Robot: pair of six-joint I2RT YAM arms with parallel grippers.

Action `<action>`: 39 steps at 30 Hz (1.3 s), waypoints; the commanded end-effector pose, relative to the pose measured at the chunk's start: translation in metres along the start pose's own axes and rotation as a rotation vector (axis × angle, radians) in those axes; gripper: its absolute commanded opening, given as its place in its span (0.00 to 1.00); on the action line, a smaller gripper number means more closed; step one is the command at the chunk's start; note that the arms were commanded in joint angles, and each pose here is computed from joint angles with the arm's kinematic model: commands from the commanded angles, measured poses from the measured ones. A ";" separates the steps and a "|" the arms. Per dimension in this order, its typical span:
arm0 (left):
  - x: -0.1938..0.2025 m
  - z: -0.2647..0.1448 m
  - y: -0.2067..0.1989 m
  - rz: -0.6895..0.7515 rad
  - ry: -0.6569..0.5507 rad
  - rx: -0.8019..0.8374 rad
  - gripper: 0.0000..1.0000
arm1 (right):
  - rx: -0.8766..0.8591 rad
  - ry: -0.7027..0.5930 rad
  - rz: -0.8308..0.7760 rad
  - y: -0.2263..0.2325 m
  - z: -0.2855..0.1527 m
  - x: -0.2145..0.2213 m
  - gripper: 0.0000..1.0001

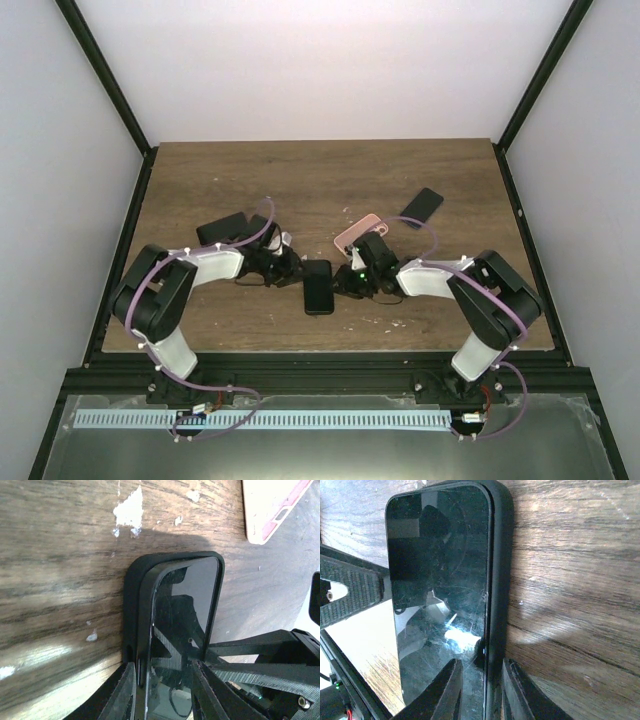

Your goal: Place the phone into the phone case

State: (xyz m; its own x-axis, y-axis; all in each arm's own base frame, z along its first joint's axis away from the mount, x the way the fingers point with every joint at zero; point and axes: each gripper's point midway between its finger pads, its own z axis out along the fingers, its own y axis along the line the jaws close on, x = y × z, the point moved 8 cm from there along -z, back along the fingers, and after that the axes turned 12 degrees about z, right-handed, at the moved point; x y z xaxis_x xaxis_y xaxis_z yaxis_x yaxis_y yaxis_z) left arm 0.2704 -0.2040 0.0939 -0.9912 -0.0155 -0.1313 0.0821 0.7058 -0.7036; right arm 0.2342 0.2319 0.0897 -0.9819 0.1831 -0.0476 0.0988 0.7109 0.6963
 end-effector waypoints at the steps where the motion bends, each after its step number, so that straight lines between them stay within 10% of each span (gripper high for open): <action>1: 0.005 -0.008 -0.003 0.031 0.000 -0.037 0.33 | -0.021 0.005 0.003 0.003 -0.002 0.003 0.23; 22: 0.022 0.011 0.007 0.013 0.051 0.041 0.16 | -0.146 0.031 -0.009 0.014 0.006 0.000 0.27; 39: 0.040 0.002 0.012 0.037 0.060 0.046 0.23 | -0.204 0.054 0.044 0.007 0.013 0.006 0.31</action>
State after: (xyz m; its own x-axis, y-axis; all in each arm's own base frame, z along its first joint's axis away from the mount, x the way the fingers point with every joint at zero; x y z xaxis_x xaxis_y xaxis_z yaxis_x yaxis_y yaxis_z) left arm 0.2424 -0.1937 0.0791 -0.9930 0.0026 -0.1181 0.0864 0.6974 -0.7115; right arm 0.2338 0.2374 0.0810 -0.9769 0.2133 0.0132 0.1421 0.6021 0.7857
